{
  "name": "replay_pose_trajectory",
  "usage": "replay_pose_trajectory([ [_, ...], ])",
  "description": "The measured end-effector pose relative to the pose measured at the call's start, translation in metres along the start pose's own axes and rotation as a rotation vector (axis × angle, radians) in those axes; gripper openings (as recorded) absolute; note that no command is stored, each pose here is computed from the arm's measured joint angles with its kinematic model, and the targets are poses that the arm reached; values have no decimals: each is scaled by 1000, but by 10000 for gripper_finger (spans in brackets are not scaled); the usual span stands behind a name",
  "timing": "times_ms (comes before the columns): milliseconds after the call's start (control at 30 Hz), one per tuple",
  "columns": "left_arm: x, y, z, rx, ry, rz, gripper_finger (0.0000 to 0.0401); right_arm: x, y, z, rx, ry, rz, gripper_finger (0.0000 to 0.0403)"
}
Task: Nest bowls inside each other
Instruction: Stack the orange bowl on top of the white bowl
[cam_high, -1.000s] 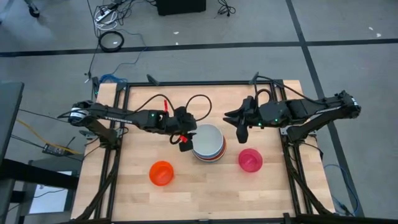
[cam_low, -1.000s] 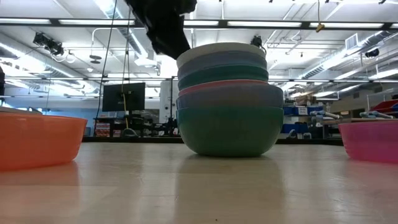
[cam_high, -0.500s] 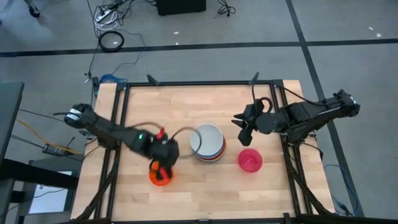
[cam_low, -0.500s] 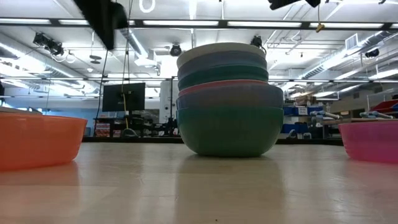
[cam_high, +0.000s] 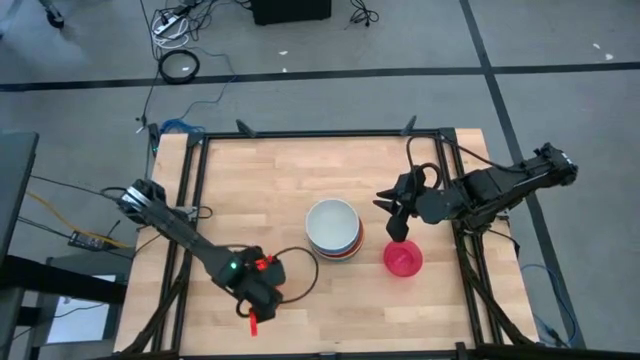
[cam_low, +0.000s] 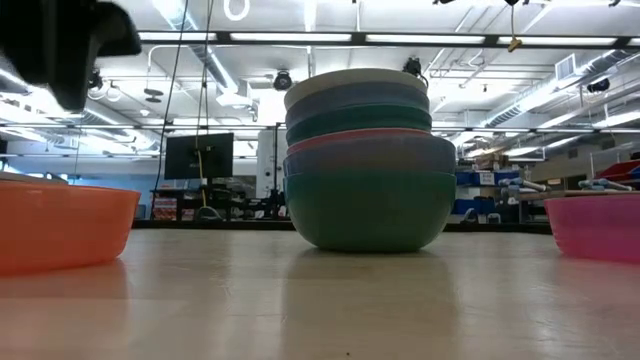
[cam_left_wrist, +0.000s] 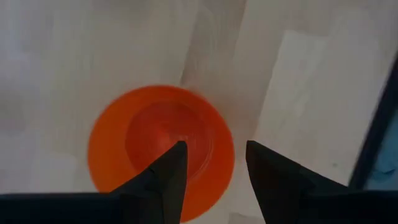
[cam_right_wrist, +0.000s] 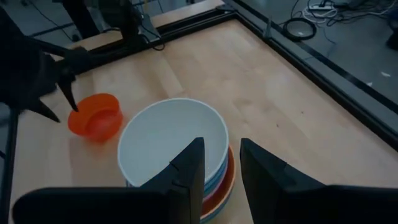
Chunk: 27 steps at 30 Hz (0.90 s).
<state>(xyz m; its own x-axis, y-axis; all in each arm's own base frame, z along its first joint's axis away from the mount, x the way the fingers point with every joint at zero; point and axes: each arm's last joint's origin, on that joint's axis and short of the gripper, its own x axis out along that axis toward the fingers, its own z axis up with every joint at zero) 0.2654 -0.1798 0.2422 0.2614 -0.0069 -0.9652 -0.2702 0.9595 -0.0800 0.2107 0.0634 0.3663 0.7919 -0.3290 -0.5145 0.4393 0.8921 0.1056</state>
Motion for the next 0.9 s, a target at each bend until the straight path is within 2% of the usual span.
replay_pose_trajectory([
  [167,30,-9,-3,20,70,56,172,-2,4,-2,10,0,20,91],
  [333,51,-20,-5,43,120,38,172,-4,7,-3,16,-3,38,91],
  [667,60,-19,-7,47,110,64,170,-5,8,-2,14,-10,45,91],
  [800,75,-14,-14,33,131,35,147,-6,9,-2,11,-10,51,91],
  [900,81,-12,-18,13,152,15,116,-7,10,-3,10,-13,59,91],
])
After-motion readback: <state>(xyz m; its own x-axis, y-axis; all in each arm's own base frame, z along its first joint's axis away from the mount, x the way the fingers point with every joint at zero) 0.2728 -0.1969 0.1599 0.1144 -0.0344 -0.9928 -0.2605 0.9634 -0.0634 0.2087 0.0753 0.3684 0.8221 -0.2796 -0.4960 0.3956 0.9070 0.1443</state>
